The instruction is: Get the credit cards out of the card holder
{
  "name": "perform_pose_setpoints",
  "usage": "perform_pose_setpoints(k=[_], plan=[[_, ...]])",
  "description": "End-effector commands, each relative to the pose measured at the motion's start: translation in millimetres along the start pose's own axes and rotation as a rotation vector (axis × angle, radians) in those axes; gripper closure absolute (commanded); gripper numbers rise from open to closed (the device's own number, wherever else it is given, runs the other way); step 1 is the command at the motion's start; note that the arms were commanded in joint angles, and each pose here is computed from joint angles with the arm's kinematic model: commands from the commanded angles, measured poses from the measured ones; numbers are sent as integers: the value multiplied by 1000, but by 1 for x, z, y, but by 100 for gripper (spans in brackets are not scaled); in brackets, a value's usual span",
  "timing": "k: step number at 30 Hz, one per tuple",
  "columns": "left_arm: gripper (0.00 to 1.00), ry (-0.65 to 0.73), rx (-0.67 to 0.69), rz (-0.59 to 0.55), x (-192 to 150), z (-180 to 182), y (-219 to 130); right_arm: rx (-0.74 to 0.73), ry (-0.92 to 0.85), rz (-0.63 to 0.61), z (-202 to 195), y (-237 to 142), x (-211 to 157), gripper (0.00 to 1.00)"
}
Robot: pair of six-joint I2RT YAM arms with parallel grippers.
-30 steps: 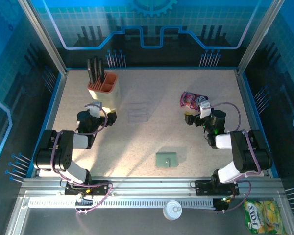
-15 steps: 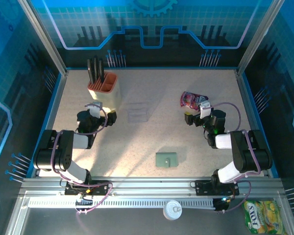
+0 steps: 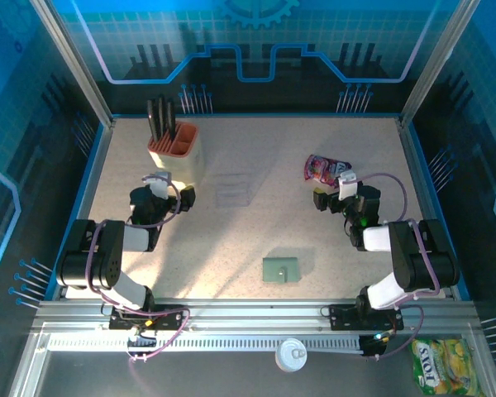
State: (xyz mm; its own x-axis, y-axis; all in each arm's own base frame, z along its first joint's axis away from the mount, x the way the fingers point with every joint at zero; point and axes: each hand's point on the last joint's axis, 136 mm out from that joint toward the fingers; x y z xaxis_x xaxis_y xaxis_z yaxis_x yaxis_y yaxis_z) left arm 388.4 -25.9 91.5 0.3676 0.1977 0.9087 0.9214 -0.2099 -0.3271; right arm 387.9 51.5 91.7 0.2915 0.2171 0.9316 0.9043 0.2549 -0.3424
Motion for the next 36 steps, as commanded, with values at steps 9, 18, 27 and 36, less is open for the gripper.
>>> perform_pose_setpoints(k=[9, 18, 27, 36], plan=[[1, -62, 161, -22, 49, 14, -20, -41, -63, 19, 1, -6, 36, 0], [1, -178, 149, -3, 78, -1, -35, -31, -80, 81, 25, -6, 65, 0], [1, -417, 251, 139, 93, -4, -63, 83, 18, 169, 88, 10, 92, 4], [1, -441, 255, 243, 97, -17, -87, 160, 67, 318, 162, 23, 106, 10]])
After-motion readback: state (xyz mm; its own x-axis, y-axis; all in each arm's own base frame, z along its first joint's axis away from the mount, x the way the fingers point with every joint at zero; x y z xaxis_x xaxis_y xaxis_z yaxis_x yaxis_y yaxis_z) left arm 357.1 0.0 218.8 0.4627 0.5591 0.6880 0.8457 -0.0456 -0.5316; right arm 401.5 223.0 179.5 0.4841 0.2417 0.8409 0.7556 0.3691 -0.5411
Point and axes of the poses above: each hand's point on the last joint's axis, 136 mm out from that joint toward the fingers, its own y axis out along the fingers, its own z axis along the line the jaws close on, x = y × z, and after that the axes turned 6 degrees about -y, right-handed
